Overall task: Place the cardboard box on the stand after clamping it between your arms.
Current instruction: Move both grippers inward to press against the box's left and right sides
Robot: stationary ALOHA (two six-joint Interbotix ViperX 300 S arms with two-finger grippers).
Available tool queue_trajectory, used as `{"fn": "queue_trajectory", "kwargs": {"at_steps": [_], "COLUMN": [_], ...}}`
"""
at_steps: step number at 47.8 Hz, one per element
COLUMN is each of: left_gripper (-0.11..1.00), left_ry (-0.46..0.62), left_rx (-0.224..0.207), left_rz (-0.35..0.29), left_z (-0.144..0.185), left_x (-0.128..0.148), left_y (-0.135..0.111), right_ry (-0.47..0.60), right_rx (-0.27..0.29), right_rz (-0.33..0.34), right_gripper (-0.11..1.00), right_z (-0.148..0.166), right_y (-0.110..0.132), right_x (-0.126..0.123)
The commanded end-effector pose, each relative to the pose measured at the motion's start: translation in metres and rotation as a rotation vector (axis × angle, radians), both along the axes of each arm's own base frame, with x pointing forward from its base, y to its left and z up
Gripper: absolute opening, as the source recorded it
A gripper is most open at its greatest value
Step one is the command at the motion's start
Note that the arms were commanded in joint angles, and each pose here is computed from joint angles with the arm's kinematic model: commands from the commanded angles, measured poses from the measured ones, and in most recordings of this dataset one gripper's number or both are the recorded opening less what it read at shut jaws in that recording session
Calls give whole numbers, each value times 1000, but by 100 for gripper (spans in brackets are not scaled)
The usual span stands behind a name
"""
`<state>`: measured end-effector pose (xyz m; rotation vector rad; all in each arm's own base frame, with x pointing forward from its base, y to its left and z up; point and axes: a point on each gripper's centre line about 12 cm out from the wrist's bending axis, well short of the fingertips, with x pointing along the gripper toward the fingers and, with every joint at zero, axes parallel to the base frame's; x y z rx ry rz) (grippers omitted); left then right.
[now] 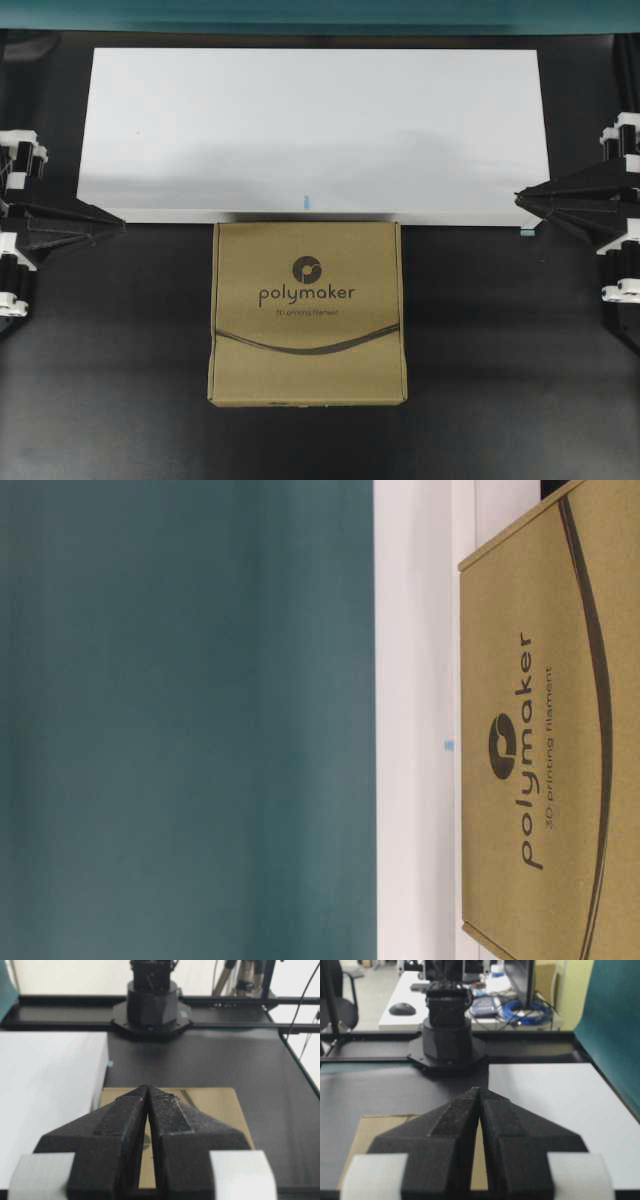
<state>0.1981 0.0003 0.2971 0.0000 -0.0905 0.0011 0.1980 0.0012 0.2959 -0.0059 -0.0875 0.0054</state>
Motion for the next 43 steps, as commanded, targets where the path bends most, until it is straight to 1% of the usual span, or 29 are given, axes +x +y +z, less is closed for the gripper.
{"fn": "queue_trajectory", "kwargs": {"at_steps": [1, 4, 6, 9, 13, 19, 20, 21, 27, 30, 33, 36, 43], "left_gripper": [5, 3, 1, 1, 1, 1, 1, 1, 1, 1, 1, 1, 2], "left_ry": [13, 72, 119, 188, 307, 476, 497, 522, 632, 683, 731, 789, 882], "left_rx": [-3, -28, -42, -54, -50, -38, -37, -37, -49, -38, -24, -18, -8], "left_rz": [-62, -83, -96, -117, -147, -150, -151, -153, -171, -187, -201, -201, -189], "left_z": [17, 17, 15, 12, 7, -1, -2, -4, -14, -23, -32, -43, -55], "left_x": [6, 9, 11, 14, 17, 21, 22, 23, 31, 37, 43, 51, 63], "left_y": [-12, -16, -19, -25, -34, -38, -39, -40, -50, -57, -63, -68, -71], "right_ry": [19, 86, 159, 260, 411, 644, 696, 722, 838, 868, 907, 933, 1045], "right_rx": [24, 43, 68, 85, 93, 84, 81, 79, 70, 72, 85, 94, 84], "right_rz": [1, 11, 29, 64, 103, 149, 157, 160, 202, 216, 214, 206, 183], "right_gripper": [2, 4, 1, -1, -1, -1, -1, -1, -1, -1, -1, 0, 0], "right_z": [-1, -8, -12, -17, -24, -34, -37, -37, -41, -46, -53, -57, -77], "right_y": [0, 2, 7, 15, 25, 41, 44, 46, 62, 70, 75, 78, 82], "right_x": [5, 8, 11, 15, 19, 23, 23, 24, 31, 36, 42, 49, 61]}}
